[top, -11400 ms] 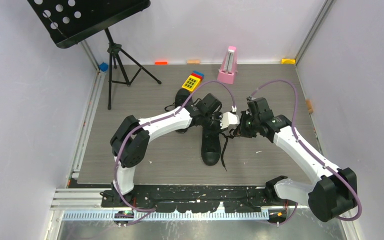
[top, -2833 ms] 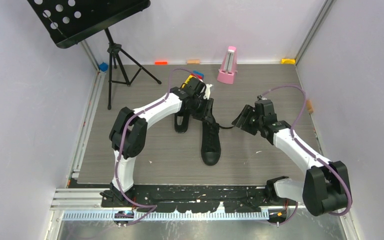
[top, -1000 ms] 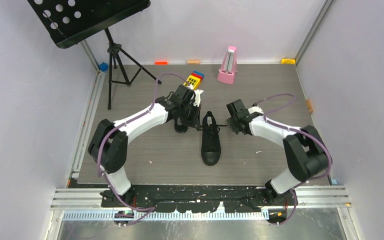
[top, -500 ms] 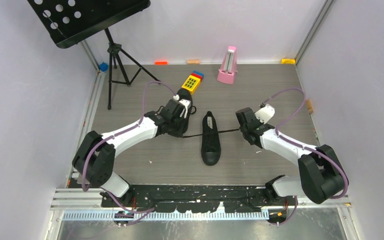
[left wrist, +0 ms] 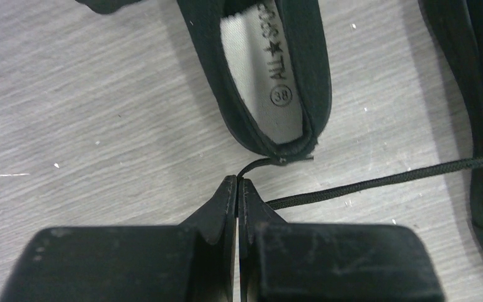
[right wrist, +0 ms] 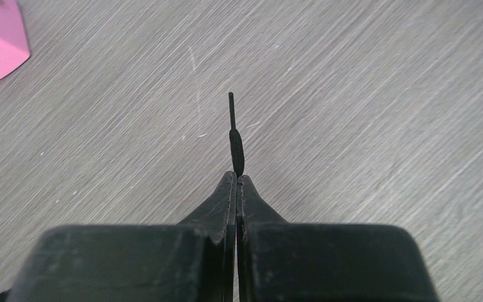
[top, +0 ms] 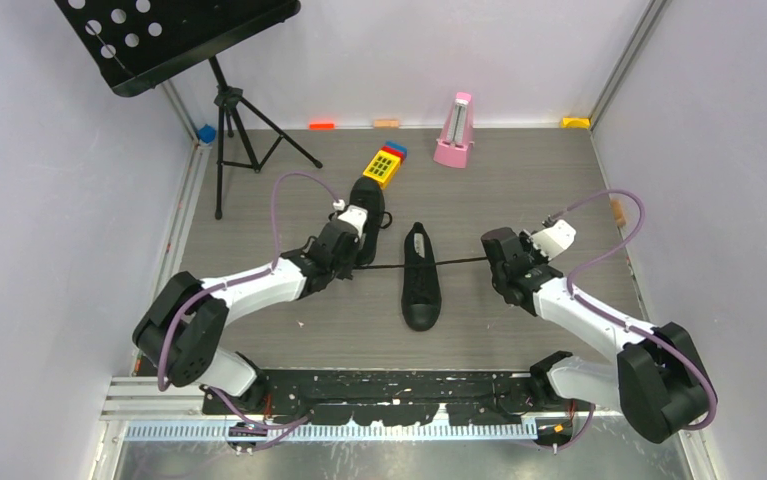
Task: Tie the shoes
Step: Tie the shoelace on the shoe, then pick up the shoelace at the center of the board.
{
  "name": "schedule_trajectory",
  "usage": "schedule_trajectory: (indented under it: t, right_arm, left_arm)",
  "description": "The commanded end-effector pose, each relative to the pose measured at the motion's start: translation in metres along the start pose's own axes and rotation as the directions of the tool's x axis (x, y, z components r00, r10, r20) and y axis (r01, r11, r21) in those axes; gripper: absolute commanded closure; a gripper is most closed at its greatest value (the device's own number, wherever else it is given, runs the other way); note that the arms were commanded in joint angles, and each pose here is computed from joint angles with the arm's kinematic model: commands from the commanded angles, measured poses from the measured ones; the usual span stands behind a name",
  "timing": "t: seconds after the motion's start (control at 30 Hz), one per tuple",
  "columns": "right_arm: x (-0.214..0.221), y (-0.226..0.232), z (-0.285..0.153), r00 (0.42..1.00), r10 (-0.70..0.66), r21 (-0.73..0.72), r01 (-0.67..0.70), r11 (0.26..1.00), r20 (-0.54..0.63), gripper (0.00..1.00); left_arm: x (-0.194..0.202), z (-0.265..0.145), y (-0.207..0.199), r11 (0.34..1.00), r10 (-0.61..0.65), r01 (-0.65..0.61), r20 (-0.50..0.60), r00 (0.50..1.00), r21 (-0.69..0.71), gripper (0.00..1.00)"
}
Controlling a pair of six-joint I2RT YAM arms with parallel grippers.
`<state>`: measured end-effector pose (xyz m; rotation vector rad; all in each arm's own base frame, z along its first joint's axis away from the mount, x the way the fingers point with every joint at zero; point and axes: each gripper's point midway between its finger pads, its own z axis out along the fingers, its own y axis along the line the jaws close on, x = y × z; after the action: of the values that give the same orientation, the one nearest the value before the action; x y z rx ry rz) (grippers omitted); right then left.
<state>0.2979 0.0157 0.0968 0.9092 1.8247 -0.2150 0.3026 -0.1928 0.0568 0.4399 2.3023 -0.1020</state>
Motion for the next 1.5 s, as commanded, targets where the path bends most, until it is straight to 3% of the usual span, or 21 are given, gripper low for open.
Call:
schedule_trajectory:
  t: [0.0, 0.2, 0.33, 0.7, 0.77, 0.83, 0.93, 1.03, 1.1, 1.13, 1.2, 1.27, 1.47]
  right_arm:
    - [-0.027, -0.021, 0.003, 0.986, 0.046, 0.098, -0.063, 0.993, 0.161, 1.0]
    - [-0.021, -0.027, 0.007, 0.987, 0.015, 0.125, -0.035, 0.991, 0.161, 1.0]
    - [-0.016, -0.025, 0.01, 0.988, 0.002, 0.137, -0.024, 0.99, 0.155, 1.0]
    - [-0.028, -0.036, 0.004, 0.979, 0.065, 0.147, -0.095, 0.985, 0.193, 1.0]
    - [-0.024, -0.031, 0.003, 0.987, 0.037, 0.128, -0.057, 0.99, 0.154, 1.0]
    - [-0.012, -0.011, 0.0, 0.997, -0.065, 0.022, 0.064, 0.998, 0.052, 1.0]
    - [0.007, 0.017, -0.015, 0.989, -0.128, -0.191, 0.112, 0.975, -0.072, 1.0]
    - [0.02, 0.017, -0.026, 0.983, -0.127, -0.262, 0.089, 0.961, -0.135, 0.98]
    - [0.022, 0.008, -0.029, 0.98, -0.119, -0.238, 0.08, 0.968, -0.157, 0.87]
    - [0.021, 0.007, -0.031, 0.978, -0.129, -0.243, 0.087, 0.966, -0.162, 0.77]
    - [0.018, 0.008, -0.036, 0.973, -0.149, -0.251, 0.103, 0.962, -0.174, 0.58]
    - [0.013, 0.01, -0.041, 0.967, -0.178, -0.272, 0.124, 0.954, -0.183, 0.47]
    - [0.035, 0.045, -0.083, 0.902, -0.319, -0.562, 0.109, 0.82, -0.291, 0.42]
  left_arm:
    - [-0.029, 0.0, 0.02, 0.996, -0.023, 0.035, 0.134, 0.991, -0.086, 1.0]
    - [-0.022, -0.015, 0.057, 0.972, -0.157, 0.183, 0.17, 0.973, -0.149, 1.0]
    - [-0.015, -0.018, 0.068, 0.961, -0.235, 0.255, 0.164, 0.958, -0.107, 1.0]
    - [-0.021, -0.028, 0.006, 0.951, -0.211, 0.16, 0.181, 0.961, 0.263, 1.0]
    - [-0.02, -0.029, -0.003, 0.941, -0.211, 0.148, 0.184, 0.96, 0.305, 1.0]
    - [-0.019, -0.029, -0.011, 0.934, -0.203, 0.135, 0.182, 0.962, 0.33, 1.0]
    - [-0.018, -0.031, -0.033, 0.925, -0.137, 0.062, 0.179, 0.974, 0.374, 1.0]
    - [-0.012, -0.034, -0.063, 0.943, 0.098, -0.155, 0.2, 0.975, 0.294, 1.0]
    - [-0.012, -0.034, -0.078, 0.931, 0.253, -0.297, 0.208, 0.945, 0.214, 1.0]
    - [-0.011, -0.032, -0.08, 0.932, 0.276, -0.311, 0.192, 0.942, 0.186, 1.0]
    - [-0.01, -0.028, -0.081, 0.938, 0.276, -0.303, 0.167, 0.947, 0.169, 0.91]
    - [-0.011, -0.027, -0.082, 0.943, 0.259, -0.286, 0.163, 0.952, 0.172, 0.77]
    - [-0.022, -0.046, -0.083, 0.94, 0.195, -0.252, 0.244, 0.95, 0.231, 0.38]
